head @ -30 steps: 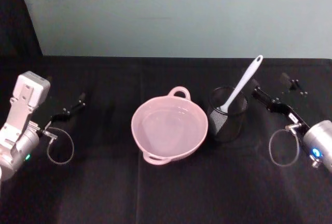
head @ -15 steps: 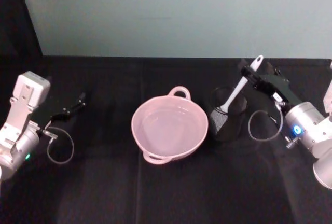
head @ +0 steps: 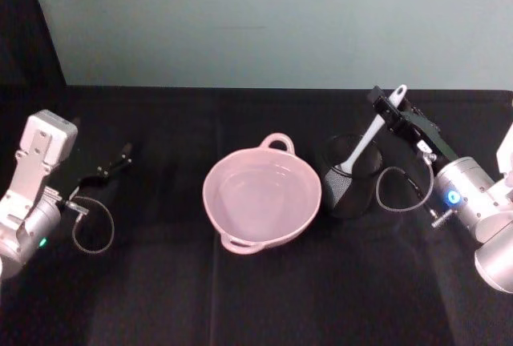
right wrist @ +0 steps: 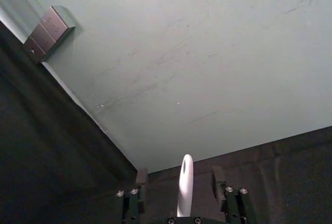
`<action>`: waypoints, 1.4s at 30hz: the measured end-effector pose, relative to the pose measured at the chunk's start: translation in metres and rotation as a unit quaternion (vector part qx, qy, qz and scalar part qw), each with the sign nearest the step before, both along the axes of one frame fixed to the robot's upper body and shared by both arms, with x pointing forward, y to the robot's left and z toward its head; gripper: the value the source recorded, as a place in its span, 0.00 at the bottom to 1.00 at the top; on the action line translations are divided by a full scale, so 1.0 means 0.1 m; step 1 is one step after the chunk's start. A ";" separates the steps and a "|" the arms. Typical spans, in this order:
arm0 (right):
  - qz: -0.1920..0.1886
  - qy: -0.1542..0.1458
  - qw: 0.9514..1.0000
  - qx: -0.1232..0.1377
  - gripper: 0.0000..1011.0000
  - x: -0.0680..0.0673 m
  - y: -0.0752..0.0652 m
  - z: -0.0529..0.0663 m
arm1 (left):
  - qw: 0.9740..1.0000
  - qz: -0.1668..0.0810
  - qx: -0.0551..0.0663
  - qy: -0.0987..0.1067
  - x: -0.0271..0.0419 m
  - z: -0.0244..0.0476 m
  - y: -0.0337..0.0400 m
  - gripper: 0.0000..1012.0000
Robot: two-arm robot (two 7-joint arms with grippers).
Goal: Use the one hand to pick up the spoon and stir the clear water in the bowl.
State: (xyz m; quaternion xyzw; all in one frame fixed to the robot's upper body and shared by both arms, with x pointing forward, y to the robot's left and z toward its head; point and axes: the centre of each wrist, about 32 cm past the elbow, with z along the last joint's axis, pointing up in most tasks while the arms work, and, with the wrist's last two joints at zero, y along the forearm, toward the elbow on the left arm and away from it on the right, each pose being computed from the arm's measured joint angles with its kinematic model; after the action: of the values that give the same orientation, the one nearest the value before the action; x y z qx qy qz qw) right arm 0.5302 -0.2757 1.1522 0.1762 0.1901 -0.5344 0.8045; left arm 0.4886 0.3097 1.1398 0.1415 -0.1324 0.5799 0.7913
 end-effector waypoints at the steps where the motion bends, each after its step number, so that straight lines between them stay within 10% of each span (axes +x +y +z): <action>1: 0.000 0.001 1.000 0.002 0.76 0.00 0.00 0.00 | 1.000 0.000 0.000 0.000 0.000 0.000 0.000 1.00; 21: 0.011 0.004 1.000 -0.001 0.12 0.02 -0.03 0.02 | 1.000 0.000 0.000 0.000 0.000 0.000 0.000 1.00; 32: 0.023 -0.028 0.999 -0.024 0.11 -0.03 -0.02 0.19 | 1.000 0.000 0.000 0.000 0.000 0.000 0.000 1.00; 42: 0.037 -0.091 0.988 -0.121 0.11 -0.13 0.04 0.52 | 1.000 0.000 0.000 0.000 0.000 0.000 0.000 1.00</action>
State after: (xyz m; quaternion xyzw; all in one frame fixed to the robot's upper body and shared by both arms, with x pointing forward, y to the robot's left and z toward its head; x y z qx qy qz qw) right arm 0.5174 -0.2716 1.2042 0.1178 0.0564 -0.5052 0.8531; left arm 0.4886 0.3097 1.1398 0.1415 -0.1324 0.5799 0.7913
